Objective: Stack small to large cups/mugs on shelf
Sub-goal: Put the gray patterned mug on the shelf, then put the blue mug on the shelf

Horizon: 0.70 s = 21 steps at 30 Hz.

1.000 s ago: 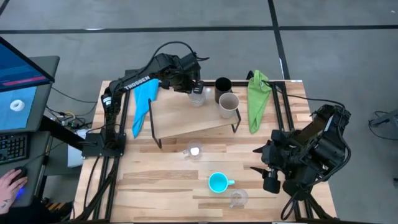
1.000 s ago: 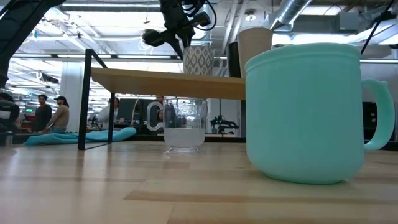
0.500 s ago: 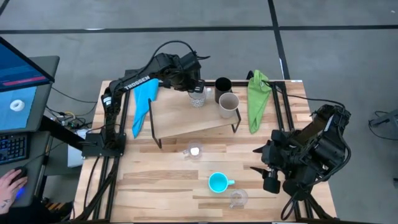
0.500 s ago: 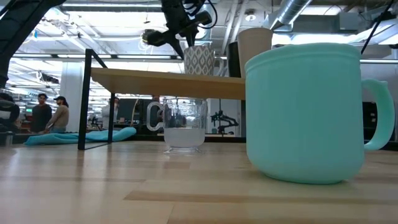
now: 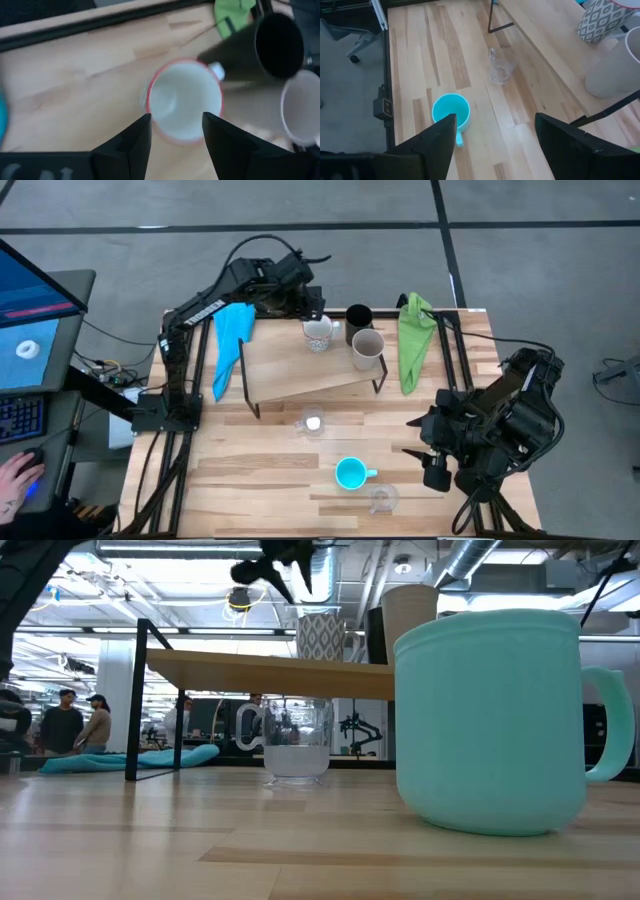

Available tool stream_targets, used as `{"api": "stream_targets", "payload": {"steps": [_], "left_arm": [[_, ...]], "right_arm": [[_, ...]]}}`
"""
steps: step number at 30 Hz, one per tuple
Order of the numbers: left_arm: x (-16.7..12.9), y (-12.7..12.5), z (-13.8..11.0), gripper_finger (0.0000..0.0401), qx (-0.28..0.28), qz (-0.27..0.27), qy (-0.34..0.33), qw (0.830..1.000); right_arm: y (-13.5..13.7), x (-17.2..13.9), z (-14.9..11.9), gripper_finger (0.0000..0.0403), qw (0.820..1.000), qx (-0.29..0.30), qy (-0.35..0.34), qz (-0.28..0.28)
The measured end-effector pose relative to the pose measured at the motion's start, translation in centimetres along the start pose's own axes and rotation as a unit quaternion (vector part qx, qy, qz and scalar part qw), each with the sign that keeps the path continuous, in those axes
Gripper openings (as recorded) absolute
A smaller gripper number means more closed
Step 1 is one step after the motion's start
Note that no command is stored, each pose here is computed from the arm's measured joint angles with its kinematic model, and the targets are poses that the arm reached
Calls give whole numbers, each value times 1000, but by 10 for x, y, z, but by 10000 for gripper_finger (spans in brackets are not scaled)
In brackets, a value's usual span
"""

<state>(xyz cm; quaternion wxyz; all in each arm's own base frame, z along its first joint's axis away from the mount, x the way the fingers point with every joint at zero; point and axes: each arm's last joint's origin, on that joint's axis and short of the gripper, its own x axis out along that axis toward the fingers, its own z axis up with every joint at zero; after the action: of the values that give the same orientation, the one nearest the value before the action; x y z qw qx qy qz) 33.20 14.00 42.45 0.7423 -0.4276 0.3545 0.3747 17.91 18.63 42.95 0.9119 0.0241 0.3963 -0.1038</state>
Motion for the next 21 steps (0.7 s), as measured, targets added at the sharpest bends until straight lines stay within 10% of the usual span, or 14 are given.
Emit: {"api": "stream_targets", "payload": {"steps": [10, 21], "left_arm": [[-83, -15, -75, 167, 75, -79, 42, 993], [-123, -60, -225, 167, 119, -108, 47, 986]], "right_arm": [[2, 0, 0, 291, 1000, 10, 4, 14], [9, 5, -2, 291, 998, 45, 29, 21]]}}
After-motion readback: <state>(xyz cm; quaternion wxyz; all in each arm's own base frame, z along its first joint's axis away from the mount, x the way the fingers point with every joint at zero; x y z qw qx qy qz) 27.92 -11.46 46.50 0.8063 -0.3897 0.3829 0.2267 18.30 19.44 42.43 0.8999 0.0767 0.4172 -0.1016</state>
